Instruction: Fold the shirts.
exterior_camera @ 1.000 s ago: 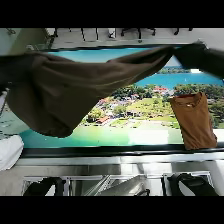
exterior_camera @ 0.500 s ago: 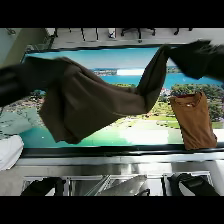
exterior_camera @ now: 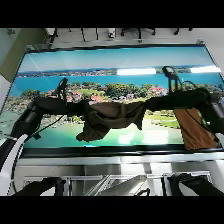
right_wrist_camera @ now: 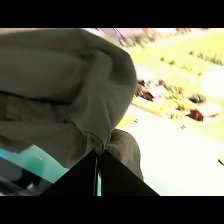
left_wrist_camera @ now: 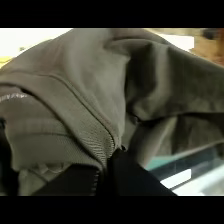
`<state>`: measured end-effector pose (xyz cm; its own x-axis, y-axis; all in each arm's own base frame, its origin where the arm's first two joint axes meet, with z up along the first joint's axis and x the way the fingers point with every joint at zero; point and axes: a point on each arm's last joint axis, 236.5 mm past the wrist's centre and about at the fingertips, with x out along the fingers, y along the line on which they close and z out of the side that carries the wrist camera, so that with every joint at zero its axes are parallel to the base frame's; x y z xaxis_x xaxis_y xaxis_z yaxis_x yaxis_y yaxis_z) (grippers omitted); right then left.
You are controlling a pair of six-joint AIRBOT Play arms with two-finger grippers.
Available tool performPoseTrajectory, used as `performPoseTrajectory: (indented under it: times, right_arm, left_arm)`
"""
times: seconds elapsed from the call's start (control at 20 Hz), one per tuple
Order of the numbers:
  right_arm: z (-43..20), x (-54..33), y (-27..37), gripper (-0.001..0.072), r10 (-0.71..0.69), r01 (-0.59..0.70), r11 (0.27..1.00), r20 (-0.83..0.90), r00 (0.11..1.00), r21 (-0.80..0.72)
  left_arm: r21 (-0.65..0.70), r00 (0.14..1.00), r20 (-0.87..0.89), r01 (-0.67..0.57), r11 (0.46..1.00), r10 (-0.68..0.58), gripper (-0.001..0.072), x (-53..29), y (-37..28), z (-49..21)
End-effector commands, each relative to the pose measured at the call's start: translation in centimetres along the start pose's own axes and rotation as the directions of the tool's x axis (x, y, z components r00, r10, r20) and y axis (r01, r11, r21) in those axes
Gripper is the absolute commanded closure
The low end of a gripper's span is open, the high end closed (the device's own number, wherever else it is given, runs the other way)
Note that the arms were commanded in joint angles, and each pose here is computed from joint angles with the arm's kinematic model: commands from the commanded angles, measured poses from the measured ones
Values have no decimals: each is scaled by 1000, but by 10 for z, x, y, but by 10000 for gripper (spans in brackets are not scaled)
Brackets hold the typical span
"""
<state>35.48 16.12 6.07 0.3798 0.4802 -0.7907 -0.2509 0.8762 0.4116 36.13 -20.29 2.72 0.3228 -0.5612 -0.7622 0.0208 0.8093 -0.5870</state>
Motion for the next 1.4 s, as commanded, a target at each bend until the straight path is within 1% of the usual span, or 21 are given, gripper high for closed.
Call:
performPoseTrajectory:
  times: [0.0,0.1,0.25,0.4,0.55,0.75,0.9,1.05,1.2,1.3,1.35]
  right_arm:
    - [-26,60,-39,699,-47,55,996,-104,994,77]
    - [-23,73,-47,699,-55,65,994,-113,992,87]
    - [-6,69,-53,699,-62,70,993,-76,995,99]
    - [-2,64,-62,698,-69,77,990,-68,995,121]
    - [-2,64,-62,699,-69,77,990,-68,995,120]
    - [-10,63,-62,698,-70,82,990,-104,992,112]
    - [-16,62,-63,698,-76,90,991,-127,989,102]
    - [-14,63,-64,698,-80,92,991,-119,990,101]
    - [-14,63,-64,698,-80,92,991,-120,990,101]
    - [-14,63,-64,698,-80,92,991,-120,990,101]
    - [-14,63,-64,698,-80,93,991,-120,989,101]
  left_arm:
    - [-88,996,-51,-79,993,74,-5,43,60,9]
    - [-90,997,-39,-76,993,73,5,38,68,35]
    - [-58,998,-22,-60,997,59,5,6,73,70]
    - [-71,998,-11,-56,996,56,6,-18,79,85]
    - [-69,995,-84,-50,996,45,6,-16,76,66]
    - [-60,967,-254,-43,997,26,6,-19,71,23]
    - [-74,949,-314,-38,997,13,7,-33,71,7]
    - [-81,964,-264,-38,996,15,7,-26,71,7]
    - [-94,968,-252,-27,995,3,7,-1,65,-3]
    - [-78,973,-229,-26,997,7,8,15,59,-1]
    - [-74,979,-203,-27,997,11,83,21,59,5]
